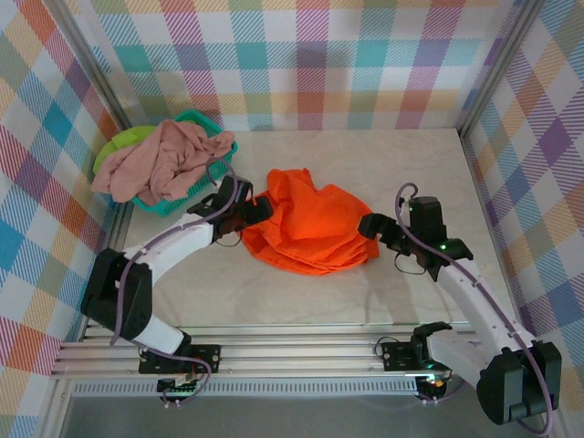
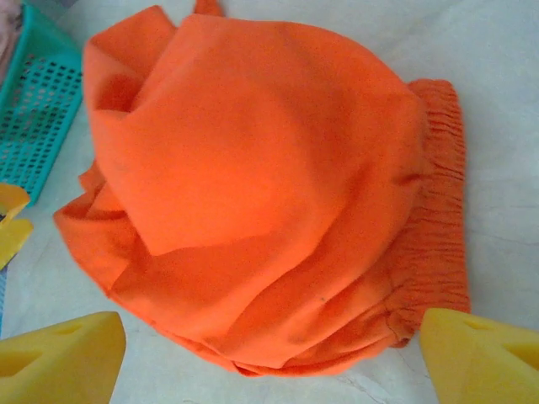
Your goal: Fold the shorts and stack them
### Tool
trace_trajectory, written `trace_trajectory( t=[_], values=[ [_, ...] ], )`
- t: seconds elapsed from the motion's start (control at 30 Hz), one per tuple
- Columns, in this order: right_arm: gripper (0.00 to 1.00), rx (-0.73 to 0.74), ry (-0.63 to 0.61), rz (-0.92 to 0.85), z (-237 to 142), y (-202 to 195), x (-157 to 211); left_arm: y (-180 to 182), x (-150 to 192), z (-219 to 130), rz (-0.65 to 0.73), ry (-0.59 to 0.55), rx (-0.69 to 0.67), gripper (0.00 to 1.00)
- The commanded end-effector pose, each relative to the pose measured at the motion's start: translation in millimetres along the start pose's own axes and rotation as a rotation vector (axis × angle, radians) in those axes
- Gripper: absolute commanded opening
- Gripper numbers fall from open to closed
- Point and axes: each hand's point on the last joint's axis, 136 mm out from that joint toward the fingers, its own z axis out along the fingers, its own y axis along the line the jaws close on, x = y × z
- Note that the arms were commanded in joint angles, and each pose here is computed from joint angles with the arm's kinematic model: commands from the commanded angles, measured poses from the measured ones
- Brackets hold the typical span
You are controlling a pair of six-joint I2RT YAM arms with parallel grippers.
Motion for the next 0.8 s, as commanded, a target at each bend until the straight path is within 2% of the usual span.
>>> trace_trajectory(
  t=[0.0, 0.17, 0.43, 0.53, 0.63, 0.7, 0.77],
  values=[
    [0.85, 0.079, -0.02, 0.154, 4.3, -19.1, 2.7, -6.9, -5.6, 12.3, -0.107, -0.029, 0.047, 0.89],
    [0.8, 0.181, 0.052, 0.308, 17.9, -43.1, 22.5, -8.3, -1.8, 26.3, -0.14, -0.011, 0.049, 0.78],
    [0.73, 0.212, 0.112, 0.483, 42.3, -58.0, 42.1, 3.1, 10.9, 39.0, -0.183, 0.006, 0.02, 0.63],
    [0.69, 0.241, 0.124, 0.523, 47.3, -66.4, 49.6, 5.7, 18.1, 46.2, -0.195, 0.019, 0.014, 0.52],
    [0.63, 0.247, 0.131, 0.557, 53.2, -71.6, 55.7, 5.3, 24.9, 51.6, -0.189, 0.028, 0.005, 0.46],
    [0.58, 0.246, 0.133, 0.569, 57.9, -73.0, 56.5, 4.5, 28.6, 54.4, -0.187, 0.034, 0.005, 0.36],
    [0.54, 0.246, 0.14, 0.572, 62.6, -74.3, 57.6, 3.7, 28.7, 55.4, -0.188, 0.033, 0.005, 0.31]
  ],
)
